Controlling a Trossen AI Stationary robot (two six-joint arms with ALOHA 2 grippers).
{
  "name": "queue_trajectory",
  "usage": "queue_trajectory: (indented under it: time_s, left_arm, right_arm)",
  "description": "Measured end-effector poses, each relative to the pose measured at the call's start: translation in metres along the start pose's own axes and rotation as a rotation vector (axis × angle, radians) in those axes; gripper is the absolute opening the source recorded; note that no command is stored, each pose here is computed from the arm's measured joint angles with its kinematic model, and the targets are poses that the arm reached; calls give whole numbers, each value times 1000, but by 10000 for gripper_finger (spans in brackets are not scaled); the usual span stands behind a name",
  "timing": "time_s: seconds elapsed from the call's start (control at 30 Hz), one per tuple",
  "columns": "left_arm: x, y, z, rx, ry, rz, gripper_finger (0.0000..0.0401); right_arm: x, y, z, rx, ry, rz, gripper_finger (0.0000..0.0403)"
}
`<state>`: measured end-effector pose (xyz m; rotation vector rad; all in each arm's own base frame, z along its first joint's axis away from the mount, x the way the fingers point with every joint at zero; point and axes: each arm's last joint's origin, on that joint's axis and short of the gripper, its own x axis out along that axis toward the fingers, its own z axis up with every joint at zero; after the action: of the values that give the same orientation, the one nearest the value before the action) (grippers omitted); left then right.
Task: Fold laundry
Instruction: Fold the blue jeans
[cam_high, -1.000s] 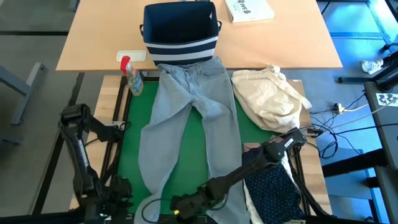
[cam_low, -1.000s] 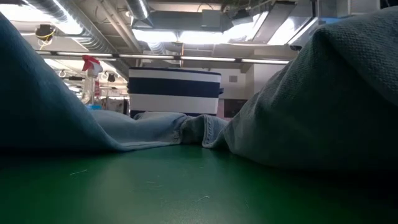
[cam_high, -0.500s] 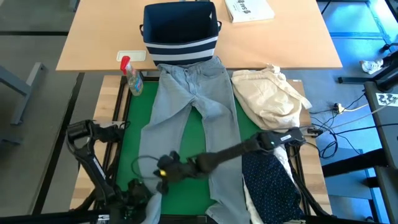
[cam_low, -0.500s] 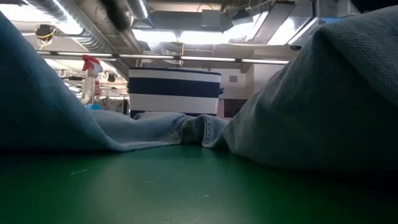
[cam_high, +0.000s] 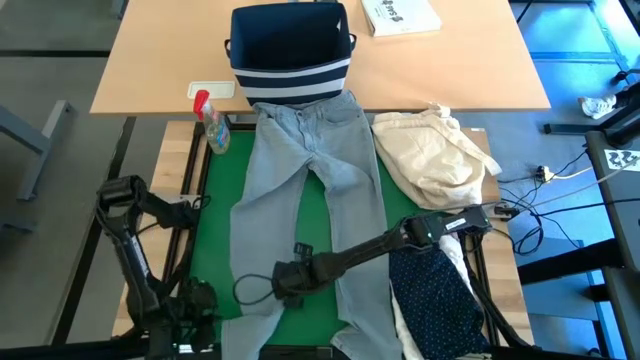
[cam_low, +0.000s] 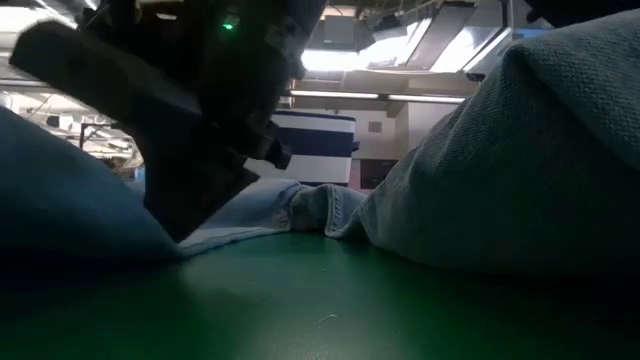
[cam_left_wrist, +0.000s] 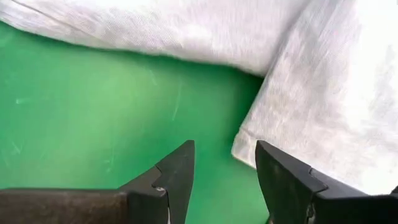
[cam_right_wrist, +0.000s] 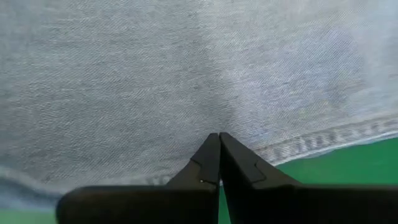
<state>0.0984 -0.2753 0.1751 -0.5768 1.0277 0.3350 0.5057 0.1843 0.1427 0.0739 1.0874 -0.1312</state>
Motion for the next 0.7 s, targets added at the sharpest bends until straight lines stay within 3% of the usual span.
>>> queue_trajectory:
  time_s: [0.2,0.3,0.57,0.63,0.7]
  left_arm:
    - [4,-6,-1,-106,-90,-74,162]
    - [14,-14,-1,-102,-118,-112,162]
    - [49,-20,1,-63,-82,-48,162]
    - [51,-31,2,-66,-67,-135,162]
    - [48,-51,4,-14,-78,-322,162]
  right_arm:
    - [0,-2,2,-24,-49,-89,10]
    - [1,-6,7,-6,-79,-92,10]
    - [4,-16,18,16,-124,-44,10]
    - [4,-18,19,20,-122,-39,10]
    - [5,-19,20,22,-121,-39,10]
